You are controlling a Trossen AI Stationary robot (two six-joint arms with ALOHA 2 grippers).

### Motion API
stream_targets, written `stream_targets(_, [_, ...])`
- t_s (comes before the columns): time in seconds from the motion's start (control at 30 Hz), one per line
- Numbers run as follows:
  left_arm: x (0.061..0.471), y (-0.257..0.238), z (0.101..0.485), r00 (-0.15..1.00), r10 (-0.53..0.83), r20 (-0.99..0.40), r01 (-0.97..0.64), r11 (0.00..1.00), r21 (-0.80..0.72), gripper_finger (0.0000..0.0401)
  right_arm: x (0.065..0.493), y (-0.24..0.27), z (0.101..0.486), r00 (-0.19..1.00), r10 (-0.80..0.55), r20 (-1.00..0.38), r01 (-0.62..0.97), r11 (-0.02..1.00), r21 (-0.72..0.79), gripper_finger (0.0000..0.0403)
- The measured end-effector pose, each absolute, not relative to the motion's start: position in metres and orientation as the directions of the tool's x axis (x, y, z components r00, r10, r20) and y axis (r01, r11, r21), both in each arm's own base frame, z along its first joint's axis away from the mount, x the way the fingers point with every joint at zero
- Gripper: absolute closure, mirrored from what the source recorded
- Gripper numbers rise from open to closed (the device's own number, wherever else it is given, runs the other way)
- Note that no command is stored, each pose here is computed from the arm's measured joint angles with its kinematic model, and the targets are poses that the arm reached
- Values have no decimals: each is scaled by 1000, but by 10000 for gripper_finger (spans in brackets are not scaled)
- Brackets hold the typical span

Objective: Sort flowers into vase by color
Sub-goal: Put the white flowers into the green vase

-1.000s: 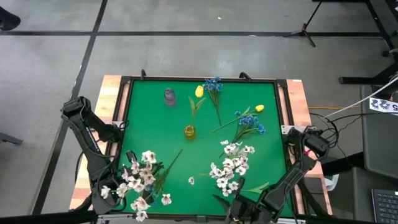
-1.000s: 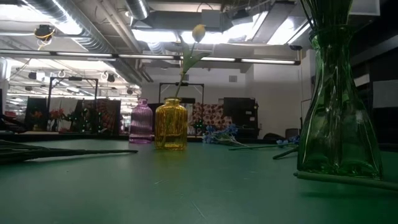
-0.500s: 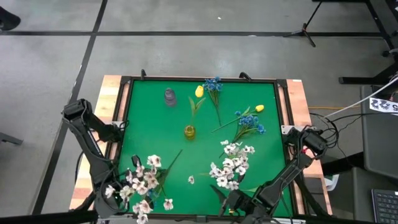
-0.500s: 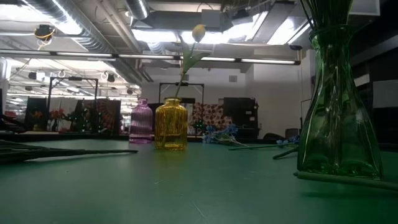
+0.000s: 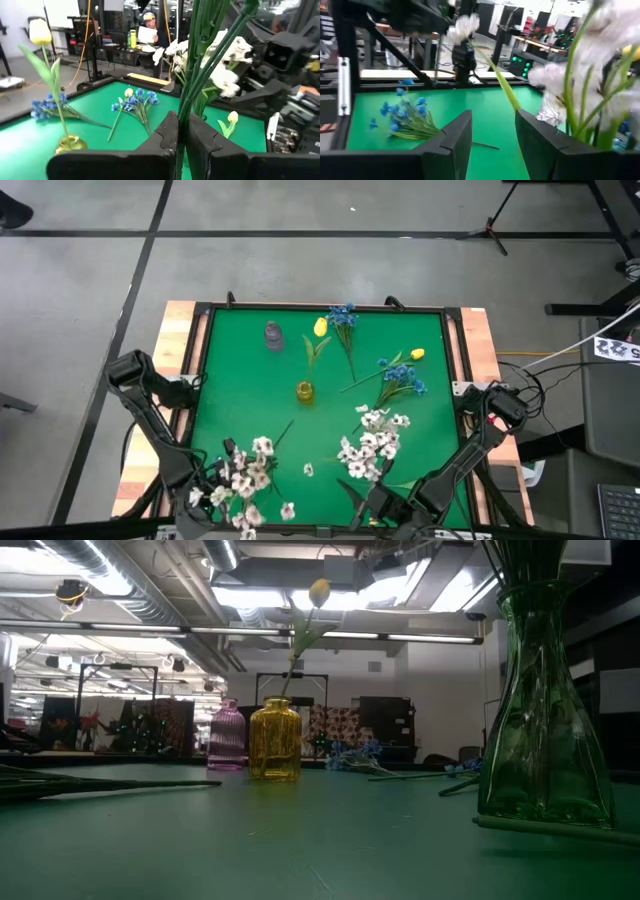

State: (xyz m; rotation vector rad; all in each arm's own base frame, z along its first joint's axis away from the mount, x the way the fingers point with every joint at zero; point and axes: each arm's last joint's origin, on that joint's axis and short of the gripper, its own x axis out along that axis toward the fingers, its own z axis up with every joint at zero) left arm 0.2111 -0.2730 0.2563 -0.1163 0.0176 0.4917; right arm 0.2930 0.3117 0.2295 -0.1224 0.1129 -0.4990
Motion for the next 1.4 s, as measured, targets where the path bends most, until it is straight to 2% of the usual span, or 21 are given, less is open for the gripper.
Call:
stream_targets(0.17, [224,-273,241,884,461,-73,-467,870,-157,393,297,318,251,874,-482,-64,468,870,-154,251])
stream_targets(0.53, [242,-289,210,886,459,-67,-461,853,-247,393,302,323,283,861,-506,-38,475,830,-294,251])
stream_targets(0.67, [246,-288,203,882,467,-70,-469,849,-244,393,303,326,282,917,-393,-69,355,883,-308,251])
stream_targets(0.77, [248,-287,204,877,475,-66,-477,849,-229,393,307,332,276,956,-276,-102,243,935,-258,251])
stream_targets(0.87, [248,-287,206,878,475,-63,-477,852,-215,393,311,338,255,958,-256,-131,218,944,-249,251])
stream_targets(1.17, [248,-287,207,878,475,-61,-477,854,-207,393,321,341,214,924,-353,-145,315,920,-235,251])
stream_targets(1.4, [248,-287,207,878,475,-61,-476,852,-217,389,338,326,202,885,-446,-135,409,882,-235,251])
